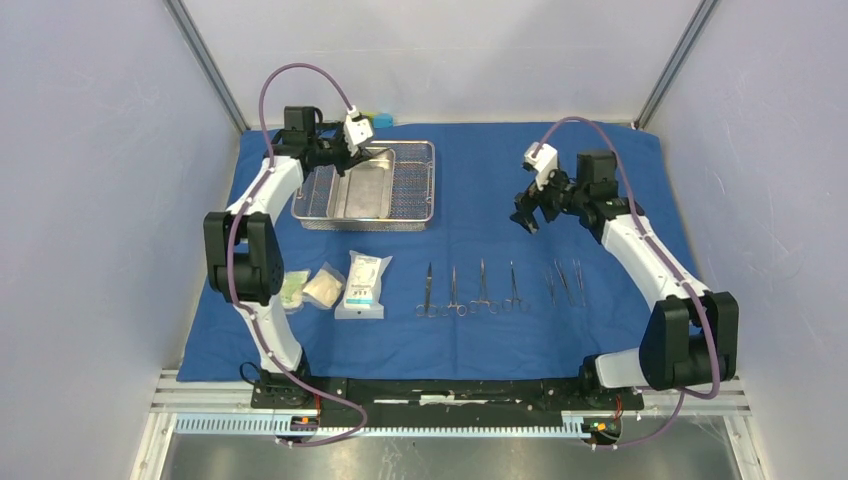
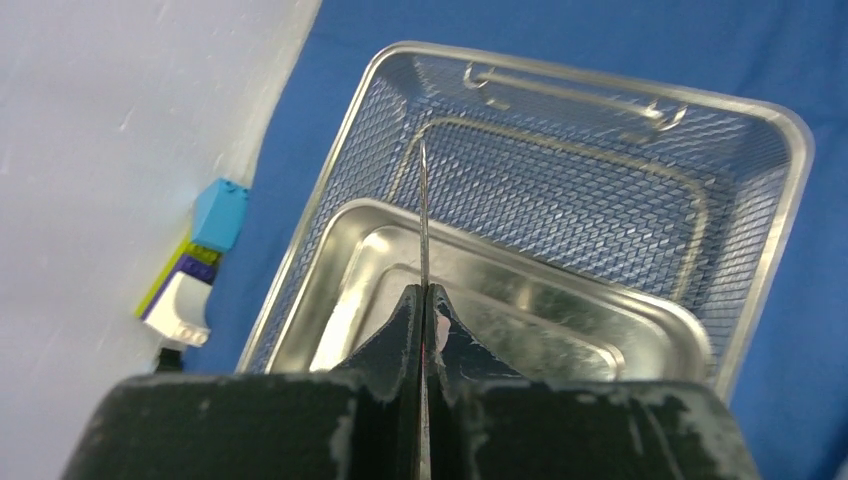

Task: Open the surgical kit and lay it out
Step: Pick up the medical item from the container, then place the medical item in the surgical kit.

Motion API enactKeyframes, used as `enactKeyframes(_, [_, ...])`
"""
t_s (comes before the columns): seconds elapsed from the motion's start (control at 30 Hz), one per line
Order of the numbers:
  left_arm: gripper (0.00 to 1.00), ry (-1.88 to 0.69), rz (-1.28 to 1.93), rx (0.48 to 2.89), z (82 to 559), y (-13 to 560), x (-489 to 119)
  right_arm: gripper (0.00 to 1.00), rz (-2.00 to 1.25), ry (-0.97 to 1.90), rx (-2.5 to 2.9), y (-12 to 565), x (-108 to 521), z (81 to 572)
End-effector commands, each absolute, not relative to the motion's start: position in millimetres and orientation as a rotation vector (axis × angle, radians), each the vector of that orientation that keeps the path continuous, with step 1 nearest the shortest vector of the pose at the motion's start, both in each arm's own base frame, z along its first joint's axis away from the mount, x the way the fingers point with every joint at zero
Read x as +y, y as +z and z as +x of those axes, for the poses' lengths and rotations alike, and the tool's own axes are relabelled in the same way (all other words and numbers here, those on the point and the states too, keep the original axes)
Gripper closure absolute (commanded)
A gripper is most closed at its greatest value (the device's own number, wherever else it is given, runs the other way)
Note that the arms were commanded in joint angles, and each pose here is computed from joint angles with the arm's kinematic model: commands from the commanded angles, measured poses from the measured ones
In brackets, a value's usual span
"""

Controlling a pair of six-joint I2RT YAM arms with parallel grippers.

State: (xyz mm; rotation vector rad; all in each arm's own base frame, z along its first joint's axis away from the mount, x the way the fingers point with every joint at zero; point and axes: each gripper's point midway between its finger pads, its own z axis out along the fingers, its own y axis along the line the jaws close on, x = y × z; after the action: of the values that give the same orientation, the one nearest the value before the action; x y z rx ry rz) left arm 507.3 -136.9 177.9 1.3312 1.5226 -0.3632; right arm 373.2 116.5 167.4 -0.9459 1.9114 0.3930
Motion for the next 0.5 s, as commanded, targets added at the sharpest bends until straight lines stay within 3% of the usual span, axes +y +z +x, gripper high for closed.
enactKeyframes(0.0, [0.98,-0.565,1.282,1.517,465,222,-167,0.03,-1.044,0.482,1.768,209,155,372])
enactKeyframes(0.47, [0.98,-1.013,1.324,1.534,348,237,-251,0.03,-1.182,0.802,1.543,249,229,336])
